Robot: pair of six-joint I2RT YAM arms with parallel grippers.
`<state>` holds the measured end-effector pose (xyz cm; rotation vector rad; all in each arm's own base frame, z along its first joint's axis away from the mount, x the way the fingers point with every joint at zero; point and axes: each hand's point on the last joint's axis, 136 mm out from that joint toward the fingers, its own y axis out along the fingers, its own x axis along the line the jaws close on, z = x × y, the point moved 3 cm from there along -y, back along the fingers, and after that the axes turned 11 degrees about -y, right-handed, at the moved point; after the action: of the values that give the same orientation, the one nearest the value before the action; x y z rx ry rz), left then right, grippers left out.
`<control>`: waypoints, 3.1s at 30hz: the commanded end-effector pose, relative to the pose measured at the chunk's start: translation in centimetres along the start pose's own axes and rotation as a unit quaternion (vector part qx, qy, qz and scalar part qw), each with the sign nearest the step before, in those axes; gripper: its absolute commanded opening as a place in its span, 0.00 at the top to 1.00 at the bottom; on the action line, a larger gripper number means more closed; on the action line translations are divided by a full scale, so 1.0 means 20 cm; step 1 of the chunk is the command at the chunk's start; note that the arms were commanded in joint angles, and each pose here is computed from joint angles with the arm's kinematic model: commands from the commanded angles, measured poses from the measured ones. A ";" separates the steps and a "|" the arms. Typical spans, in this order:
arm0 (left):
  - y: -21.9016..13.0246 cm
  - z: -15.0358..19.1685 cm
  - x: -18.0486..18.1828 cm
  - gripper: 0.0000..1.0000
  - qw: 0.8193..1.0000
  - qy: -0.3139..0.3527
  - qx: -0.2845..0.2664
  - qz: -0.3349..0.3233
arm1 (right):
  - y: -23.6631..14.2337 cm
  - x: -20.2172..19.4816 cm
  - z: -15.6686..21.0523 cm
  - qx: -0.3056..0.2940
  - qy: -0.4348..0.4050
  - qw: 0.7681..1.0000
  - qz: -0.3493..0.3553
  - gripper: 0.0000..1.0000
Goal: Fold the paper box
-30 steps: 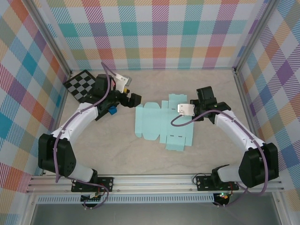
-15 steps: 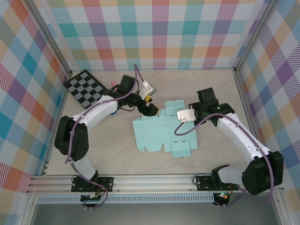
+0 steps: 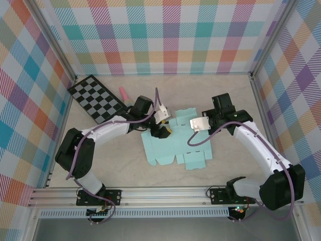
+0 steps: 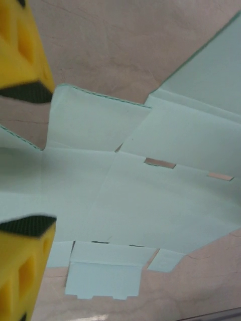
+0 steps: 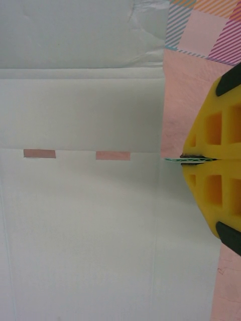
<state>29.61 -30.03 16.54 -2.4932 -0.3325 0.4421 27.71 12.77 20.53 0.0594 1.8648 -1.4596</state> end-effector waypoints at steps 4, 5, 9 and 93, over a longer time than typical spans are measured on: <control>0.01 -0.19 -0.02 0.53 0.997 0.056 -0.034 0.049 | -0.07 -0.05 -0.05 -0.025 -0.014 0.999 0.027 0.99; 0.02 -0.20 -0.02 0.53 0.997 0.055 -0.040 0.047 | -0.07 -0.05 -0.05 -0.023 -0.012 0.999 0.026 0.99; 0.02 -0.23 -0.02 0.65 0.996 0.056 -0.055 0.051 | -0.06 -0.04 -0.05 -0.024 -0.005 0.999 0.024 0.99; -0.24 0.31 0.25 0.65 0.993 -0.047 -0.019 -0.105 | 0.36 0.04 -0.12 -0.076 0.038 0.993 -0.084 0.97</control>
<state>31.14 -21.39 14.63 -2.5159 -0.6782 0.5590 29.03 16.71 13.64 -0.1282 2.1974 -1.5429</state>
